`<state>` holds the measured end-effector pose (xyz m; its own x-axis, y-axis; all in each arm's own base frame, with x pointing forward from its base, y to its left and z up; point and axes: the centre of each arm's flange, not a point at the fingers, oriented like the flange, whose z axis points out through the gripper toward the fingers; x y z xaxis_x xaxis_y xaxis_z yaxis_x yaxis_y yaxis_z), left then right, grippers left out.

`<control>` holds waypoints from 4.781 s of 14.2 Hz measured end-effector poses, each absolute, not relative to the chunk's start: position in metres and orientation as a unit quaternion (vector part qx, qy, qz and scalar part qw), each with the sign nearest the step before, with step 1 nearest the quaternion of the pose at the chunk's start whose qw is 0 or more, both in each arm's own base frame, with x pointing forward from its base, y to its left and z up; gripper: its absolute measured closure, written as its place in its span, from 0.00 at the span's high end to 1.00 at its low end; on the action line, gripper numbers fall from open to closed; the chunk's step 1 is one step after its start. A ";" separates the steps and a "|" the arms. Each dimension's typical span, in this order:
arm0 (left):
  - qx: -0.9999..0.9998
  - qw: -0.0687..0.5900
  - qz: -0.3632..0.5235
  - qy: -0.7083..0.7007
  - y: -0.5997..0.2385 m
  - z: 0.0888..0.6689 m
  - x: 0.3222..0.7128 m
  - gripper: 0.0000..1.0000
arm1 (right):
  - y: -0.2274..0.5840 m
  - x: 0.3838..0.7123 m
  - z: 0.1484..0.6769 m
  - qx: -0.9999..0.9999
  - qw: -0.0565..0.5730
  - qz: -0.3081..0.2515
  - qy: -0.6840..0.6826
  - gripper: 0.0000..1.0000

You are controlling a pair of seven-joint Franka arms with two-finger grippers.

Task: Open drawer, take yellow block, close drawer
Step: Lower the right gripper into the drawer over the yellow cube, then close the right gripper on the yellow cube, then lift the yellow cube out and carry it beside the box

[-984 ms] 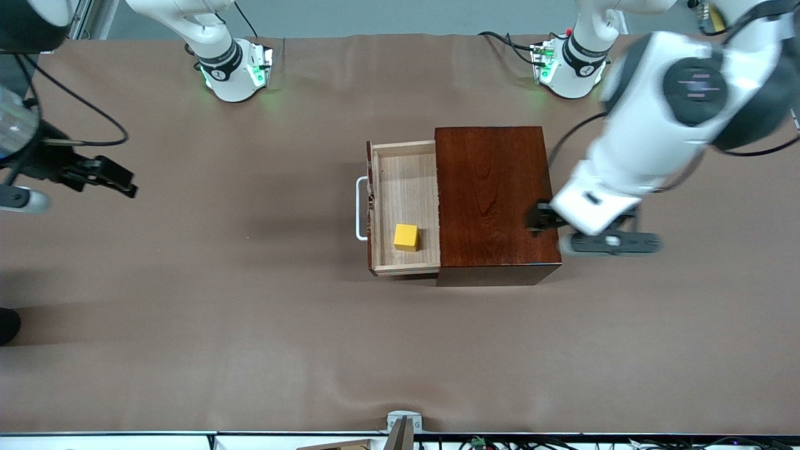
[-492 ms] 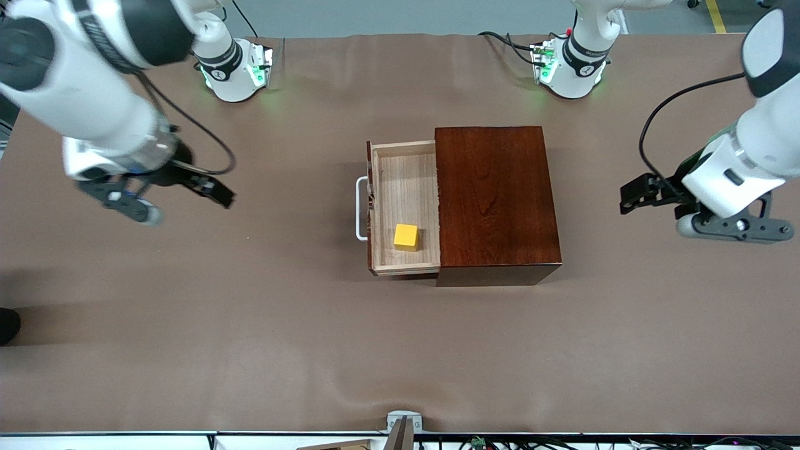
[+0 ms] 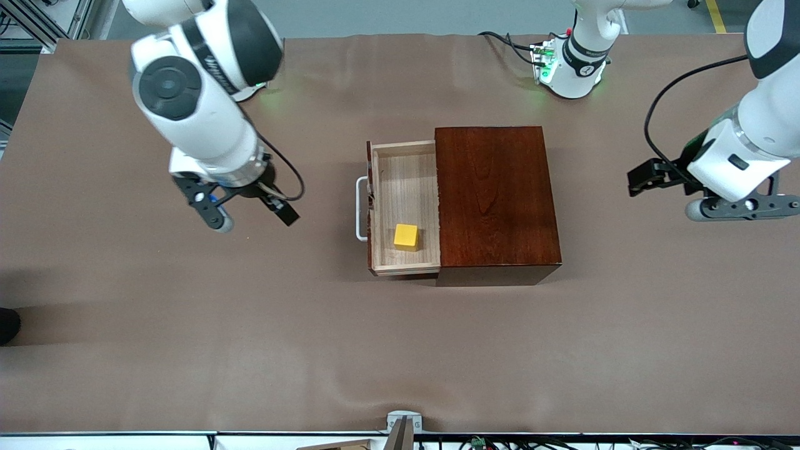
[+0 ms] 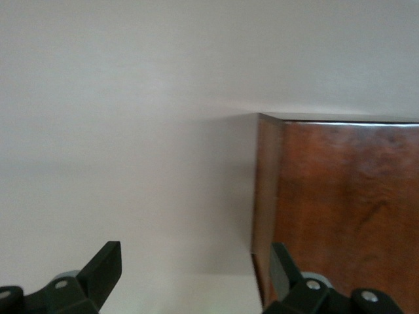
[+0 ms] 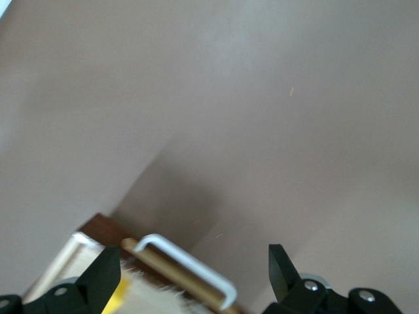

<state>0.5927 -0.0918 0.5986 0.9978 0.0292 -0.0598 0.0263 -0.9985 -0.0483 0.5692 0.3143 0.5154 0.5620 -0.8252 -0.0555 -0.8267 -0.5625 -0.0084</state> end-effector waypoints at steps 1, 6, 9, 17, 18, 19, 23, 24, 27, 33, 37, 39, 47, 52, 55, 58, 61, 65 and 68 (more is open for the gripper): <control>-0.999 0.036 0.029 -0.017 -0.086 0.598 0.593 1.00 | 0.327 0.568 0.513 -0.866 0.027 0.023 0.499 1.00; -0.997 0.047 0.033 -0.052 -0.056 0.595 0.596 1.00 | 0.400 0.557 0.500 -0.783 0.054 0.023 0.619 1.00; -0.996 0.047 0.032 -0.067 -0.059 0.595 0.596 1.00 | 0.448 0.550 0.480 -0.750 0.052 0.028 0.658 1.00; -0.995 0.038 0.037 -0.088 -0.041 0.588 0.601 1.00 | 0.495 0.556 0.403 -0.723 0.043 0.028 0.689 1.00; -0.995 0.037 0.037 -0.085 -0.045 0.588 0.600 1.00 | 0.496 0.558 0.396 -0.723 0.044 0.026 0.689 1.00; -0.995 0.037 0.037 -0.085 -0.049 0.588 0.600 1.00 | 0.497 0.560 0.389 -0.722 0.045 0.025 0.690 1.00; -0.995 0.036 0.036 -0.084 -0.055 0.588 0.599 1.00 | 0.500 0.566 0.360 -0.722 0.047 0.022 0.690 1.00; -0.995 0.036 0.036 -0.085 -0.055 0.588 0.600 1.00 | 0.501 0.567 0.354 -0.721 0.047 0.021 0.691 1.00; -0.995 0.036 0.036 -0.085 -0.055 0.588 0.600 1.00 | 0.501 0.567 0.344 -0.721 0.042 0.022 0.691 1.00; -0.995 0.036 0.036 -0.086 -0.054 0.588 0.600 1.00 | 0.508 0.564 0.329 -0.719 0.040 0.022 0.693 1.00; -0.995 0.036 0.036 -0.087 -0.053 0.588 0.600 1.00 | 0.510 0.563 0.320 -0.719 0.037 0.022 0.694 0.93; -0.995 0.036 0.036 -0.087 -0.053 0.588 0.600 1.00 | 0.510 0.563 0.320 -0.719 0.038 0.022 0.694 0.70; -0.995 0.036 0.036 -0.087 -0.052 0.588 0.600 1.00 | 0.503 0.570 0.370 -0.712 0.034 0.024 0.701 0.56; -0.995 0.036 0.036 -0.088 -0.051 0.588 0.600 1.00 | 0.428 0.587 0.489 -0.777 0.032 0.051 0.626 0.56; -0.995 0.036 0.036 -0.088 -0.051 0.588 0.600 1.00 | 0.350 0.598 0.538 -0.855 0.013 0.061 0.514 0.56; -0.995 0.036 0.035 -0.089 -0.051 0.588 0.600 1.00 | 0.262 0.616 0.556 -0.907 0.008 0.067 0.415 0.56; -0.995 0.036 0.035 -0.089 -0.051 0.588 0.600 1.00 | 0.159 0.630 0.560 -0.948 -0.002 0.059 0.312 0.56; -0.995 0.036 0.035 -0.089 -0.051 0.588 0.600 1.00 | 0.050 0.635 0.554 -0.981 -0.006 0.052 0.185 0.56; -0.995 0.036 0.035 -0.089 -0.051 0.588 0.600 1.00 | -0.035 0.647 0.530 -0.993 0.003 0.018 0.121 0.56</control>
